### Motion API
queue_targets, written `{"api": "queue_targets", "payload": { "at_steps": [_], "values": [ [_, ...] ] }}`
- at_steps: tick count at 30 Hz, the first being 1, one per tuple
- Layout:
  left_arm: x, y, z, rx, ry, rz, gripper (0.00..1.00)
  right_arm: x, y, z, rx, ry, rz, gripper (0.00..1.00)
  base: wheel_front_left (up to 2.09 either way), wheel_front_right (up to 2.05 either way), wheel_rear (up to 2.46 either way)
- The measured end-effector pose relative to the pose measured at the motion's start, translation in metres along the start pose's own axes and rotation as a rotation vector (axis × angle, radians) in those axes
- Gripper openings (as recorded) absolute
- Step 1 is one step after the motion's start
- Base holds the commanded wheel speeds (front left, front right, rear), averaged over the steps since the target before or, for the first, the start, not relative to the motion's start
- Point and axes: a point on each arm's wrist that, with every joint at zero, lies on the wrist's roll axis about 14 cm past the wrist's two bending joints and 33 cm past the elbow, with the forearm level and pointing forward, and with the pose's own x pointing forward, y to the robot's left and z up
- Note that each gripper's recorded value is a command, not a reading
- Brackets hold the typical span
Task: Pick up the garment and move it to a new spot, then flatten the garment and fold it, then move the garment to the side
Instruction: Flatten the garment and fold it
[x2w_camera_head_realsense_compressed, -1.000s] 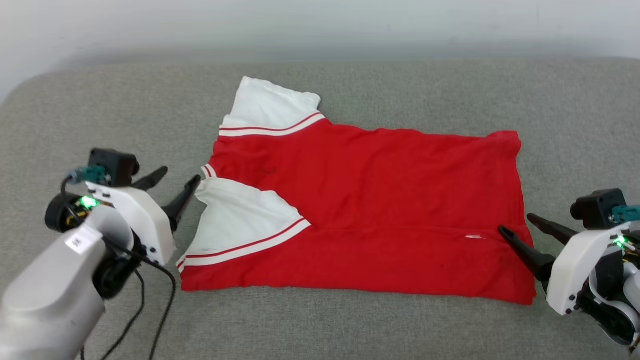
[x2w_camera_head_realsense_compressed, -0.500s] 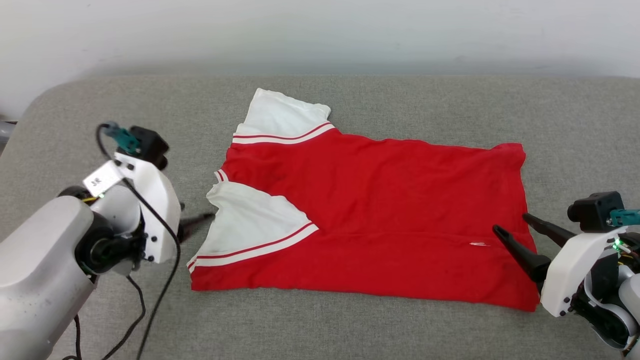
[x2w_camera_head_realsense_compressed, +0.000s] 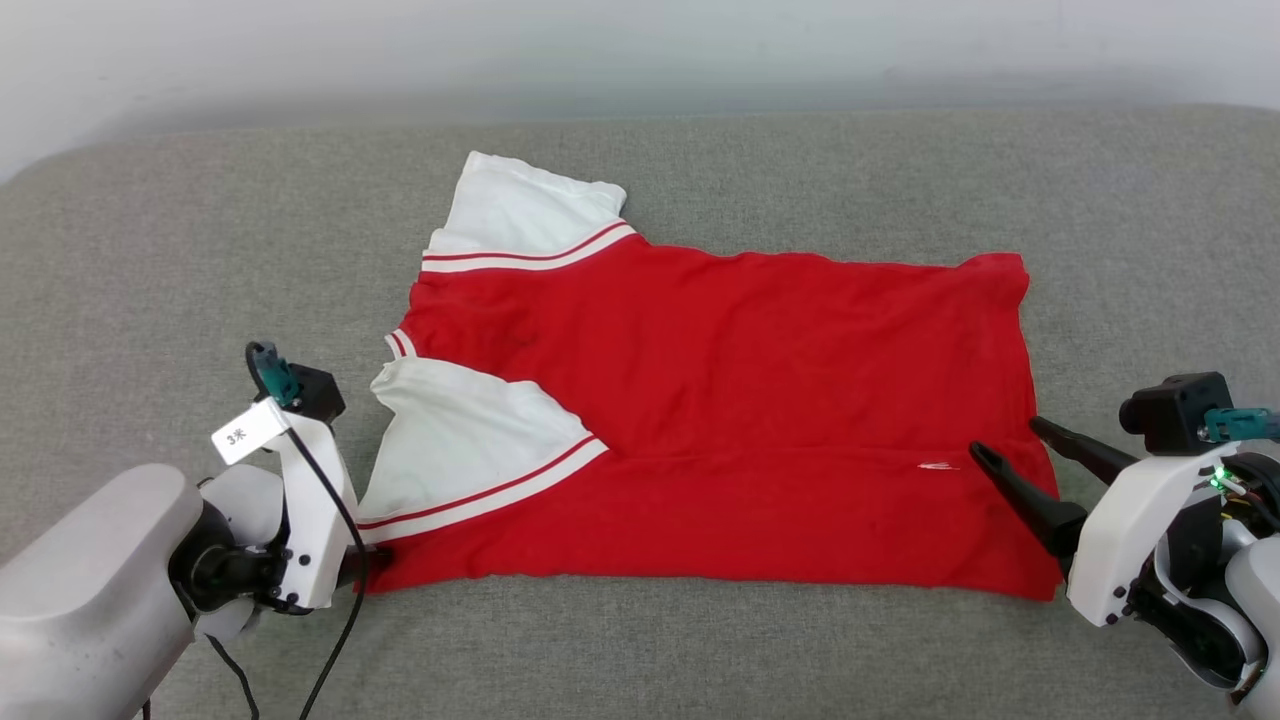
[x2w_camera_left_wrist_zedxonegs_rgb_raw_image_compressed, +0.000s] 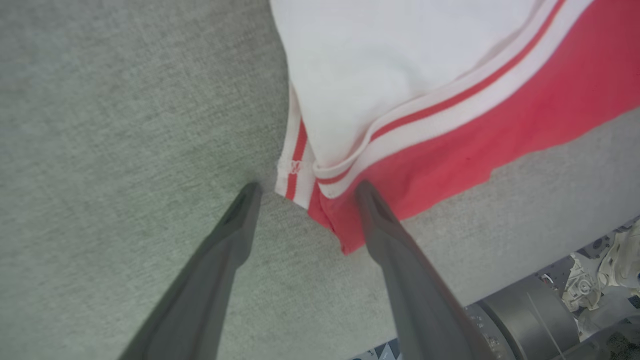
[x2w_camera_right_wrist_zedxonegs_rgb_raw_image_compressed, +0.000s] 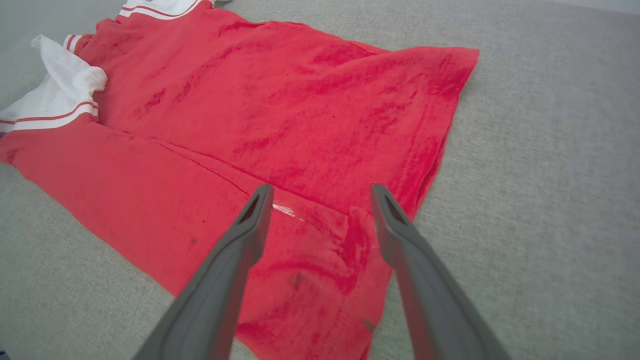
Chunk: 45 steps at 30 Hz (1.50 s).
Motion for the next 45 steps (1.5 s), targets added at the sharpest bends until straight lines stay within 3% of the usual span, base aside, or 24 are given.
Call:
{"api": "queue_targets", "payload": {
  "at_steps": [7,9,17,24,31,45],
  "values": [
    [0.020,0.002,-0.009,-0.036,0.029,-0.016,1.00,0.003,-0.004,-0.005,0.010,0.014,-0.007,1.00,0.00,0.00,0.00],
    [0.021,0.001,-0.010,-0.037,0.032,-0.022,0.00,0.003,-0.005,-0.001,0.002,0.011,-0.008,1.00,0.00,0.00,0.00],
    [0.013,-0.003,0.006,-0.002,-0.093,-0.026,0.00,-0.008,-0.018,0.046,-0.143,-0.020,-0.029,1.00,0.00,0.00,0.00],
    [-0.005,-0.015,0.025,0.071,-0.211,-0.039,0.00,-0.031,-0.026,0.041,-0.217,0.243,-0.037,1.00,0.00,0.00,0.00],
    [-0.014,-0.027,0.033,0.112,-0.259,-0.066,0.00,-0.047,-0.034,0.000,-0.164,0.559,-0.040,1.00,0.00,0.00,0.00],
    [-0.004,-0.020,0.029,0.096,-0.231,-0.067,0.00,-0.019,-0.013,-0.083,-0.017,0.787,0.018,1.00,0.00,0.00,0.00]
  ]
}}
